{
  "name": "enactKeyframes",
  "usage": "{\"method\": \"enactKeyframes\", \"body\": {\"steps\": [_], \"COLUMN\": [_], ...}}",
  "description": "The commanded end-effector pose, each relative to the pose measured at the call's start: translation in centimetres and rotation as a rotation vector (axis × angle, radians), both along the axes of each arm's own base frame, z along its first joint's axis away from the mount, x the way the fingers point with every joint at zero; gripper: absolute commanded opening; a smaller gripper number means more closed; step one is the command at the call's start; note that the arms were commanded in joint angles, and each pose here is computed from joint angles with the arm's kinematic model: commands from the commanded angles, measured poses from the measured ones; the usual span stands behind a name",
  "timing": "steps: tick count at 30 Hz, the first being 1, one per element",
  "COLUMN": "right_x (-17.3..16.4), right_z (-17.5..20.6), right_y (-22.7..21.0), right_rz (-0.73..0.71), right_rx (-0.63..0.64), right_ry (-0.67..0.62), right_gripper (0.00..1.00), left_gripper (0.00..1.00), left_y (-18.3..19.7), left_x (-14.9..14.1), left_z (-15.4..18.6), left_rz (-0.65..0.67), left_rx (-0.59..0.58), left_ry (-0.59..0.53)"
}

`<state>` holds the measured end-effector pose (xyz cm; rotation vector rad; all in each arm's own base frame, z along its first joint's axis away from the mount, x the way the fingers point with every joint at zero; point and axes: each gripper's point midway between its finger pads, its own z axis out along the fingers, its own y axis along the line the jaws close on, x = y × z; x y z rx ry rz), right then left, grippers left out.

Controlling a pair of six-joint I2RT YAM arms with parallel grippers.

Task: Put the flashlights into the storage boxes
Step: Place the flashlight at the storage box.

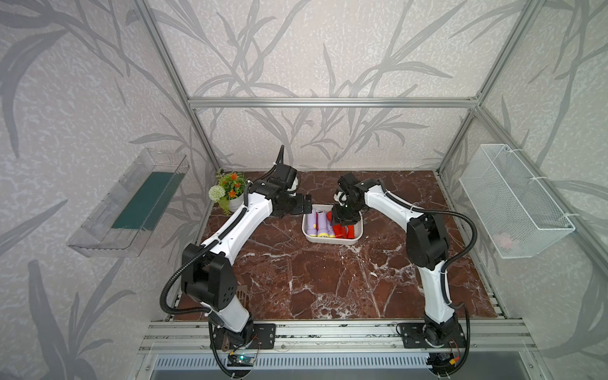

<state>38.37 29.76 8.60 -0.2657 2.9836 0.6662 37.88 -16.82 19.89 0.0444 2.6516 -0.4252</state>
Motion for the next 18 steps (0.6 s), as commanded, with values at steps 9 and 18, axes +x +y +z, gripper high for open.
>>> {"method": "enactKeyframes", "body": {"steps": [9,18], "right_x": [-1.9,-5.7], "right_z": [5.2,8.2], "right_y": [-1.5,-4.6], "right_rz": [0.030,0.032], "right_rx": [0.034,0.012], "right_ry": [-0.068,-0.137], "right_gripper": [0.75,0.83], "left_gripper": [0.99,0.99], "left_y": [0.1,0.5], "left_x": [-0.4,-1.3], "left_z": [2.2,3.0], "left_rz": [-0.016,-0.010], "left_rx": [-0.020,-0.029], "left_ry": [-0.028,-0.067]}}
